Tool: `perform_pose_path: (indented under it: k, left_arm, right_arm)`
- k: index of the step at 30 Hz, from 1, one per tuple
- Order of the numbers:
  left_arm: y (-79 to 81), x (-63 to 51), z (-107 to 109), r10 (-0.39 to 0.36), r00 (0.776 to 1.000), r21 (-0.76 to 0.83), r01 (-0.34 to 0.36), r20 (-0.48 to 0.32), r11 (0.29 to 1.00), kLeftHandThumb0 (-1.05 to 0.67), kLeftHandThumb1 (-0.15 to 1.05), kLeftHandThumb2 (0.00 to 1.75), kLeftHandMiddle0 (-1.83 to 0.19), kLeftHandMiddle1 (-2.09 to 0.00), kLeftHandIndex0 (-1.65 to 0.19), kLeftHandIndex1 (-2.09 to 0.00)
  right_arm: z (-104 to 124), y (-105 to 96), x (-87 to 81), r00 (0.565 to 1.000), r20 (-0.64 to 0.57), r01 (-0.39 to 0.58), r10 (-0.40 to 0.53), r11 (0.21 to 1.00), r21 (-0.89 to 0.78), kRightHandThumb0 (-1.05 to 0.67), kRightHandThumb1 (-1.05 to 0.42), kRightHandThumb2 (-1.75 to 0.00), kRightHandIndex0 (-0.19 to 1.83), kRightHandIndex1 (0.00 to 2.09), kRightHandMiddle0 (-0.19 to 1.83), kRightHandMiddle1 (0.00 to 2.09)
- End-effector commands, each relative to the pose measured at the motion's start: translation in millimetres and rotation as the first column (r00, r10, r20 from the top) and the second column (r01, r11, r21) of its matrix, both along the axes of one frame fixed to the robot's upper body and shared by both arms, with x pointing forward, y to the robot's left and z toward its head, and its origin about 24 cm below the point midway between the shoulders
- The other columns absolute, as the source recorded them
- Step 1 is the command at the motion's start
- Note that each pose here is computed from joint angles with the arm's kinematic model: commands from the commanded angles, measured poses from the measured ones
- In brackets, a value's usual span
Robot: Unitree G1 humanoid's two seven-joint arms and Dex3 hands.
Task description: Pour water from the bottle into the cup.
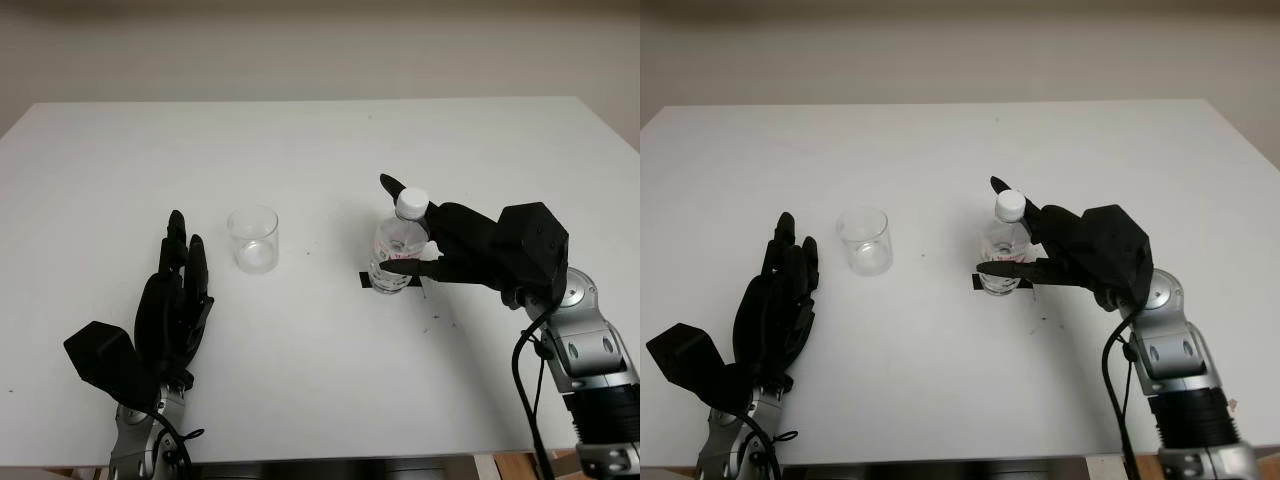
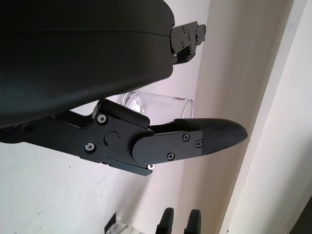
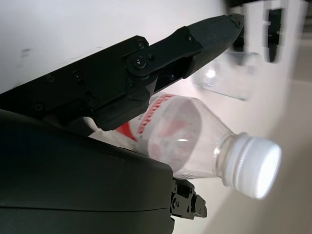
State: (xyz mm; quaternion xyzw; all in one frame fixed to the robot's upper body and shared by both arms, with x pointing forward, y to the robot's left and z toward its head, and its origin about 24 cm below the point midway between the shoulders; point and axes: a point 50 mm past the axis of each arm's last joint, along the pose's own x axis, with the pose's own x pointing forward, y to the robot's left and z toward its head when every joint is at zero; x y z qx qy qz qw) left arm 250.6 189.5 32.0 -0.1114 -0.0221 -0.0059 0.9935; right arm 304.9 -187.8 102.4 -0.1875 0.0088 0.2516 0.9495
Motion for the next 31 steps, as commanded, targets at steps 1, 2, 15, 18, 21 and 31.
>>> perform_pose_path:
  k: [1, 2, 15, 18, 21, 31]
  left_arm:
    - [-1.0, -6.3, -14.7, 0.002, 0.998, -0.018, -0.003, -0.069, 1.000, -0.77, 1.05, 0.50, 0.19, -0.04, 0.19, -0.04]
    - [-0.9, -6.3, -14.5, 0.002, 0.998, -0.017, -0.003, -0.068, 1.000, -0.77, 1.05, 0.50, 0.19, -0.05, 0.19, -0.05]
    - [0.7, -5.9, -14.3, -0.005, 0.998, -0.012, 0.004, -0.066, 1.000, -0.78, 1.05, 0.49, 0.19, -0.04, 0.19, -0.05]
    - [0.5, -5.8, -13.8, -0.007, 0.998, -0.008, 0.006, -0.064, 1.000, -0.77, 1.05, 0.50, 0.19, -0.05, 0.19, -0.05]
    - [0.6, -5.1, -13.5, -0.006, 0.998, -0.007, 0.005, -0.064, 1.000, -0.78, 1.05, 0.50, 0.19, -0.04, 0.19, -0.04]
    - [3.4, -4.7, -13.1, -0.003, 0.998, -0.004, 0.003, -0.061, 1.000, -0.77, 1.05, 0.49, 0.19, -0.05, 0.18, -0.05]
  right_arm:
    - [-7.7, 2.3, -3.4, 0.998, 0.032, 0.044, -0.046, 0.997, 0.066, -0.96, -0.91, -0.04, -0.19, 0.00, -0.19, 0.00]
    - [-11.5, 4.1, -5.2, 0.996, 0.050, 0.069, -0.073, 0.994, 0.079, -0.94, -0.91, -0.05, -0.19, 0.00, -0.19, 0.00]
    - [-49.2, 20.0, -17.9, 0.956, 0.070, 0.261, -0.284, 0.936, 0.234, -0.84, -0.93, -0.06, -0.19, 0.00, -0.19, 0.00]
    - [-52.8, 23.4, -19.4, 0.950, 0.080, 0.276, -0.302, 0.931, 0.241, -0.84, -0.94, -0.06, -0.19, 0.00, -0.19, 0.00]
    - [-55.7, 27.0, -21.2, 0.946, 0.085, 0.284, -0.311, 0.928, 0.241, -0.82, -0.94, -0.06, -0.19, 0.00, -0.19, 0.00]
    - [-60.9, 36.1, -26.0, 0.930, 0.108, 0.319, -0.350, 0.918, 0.235, -0.83, -0.95, -0.06, -0.19, 0.00, -0.19, 0.00]
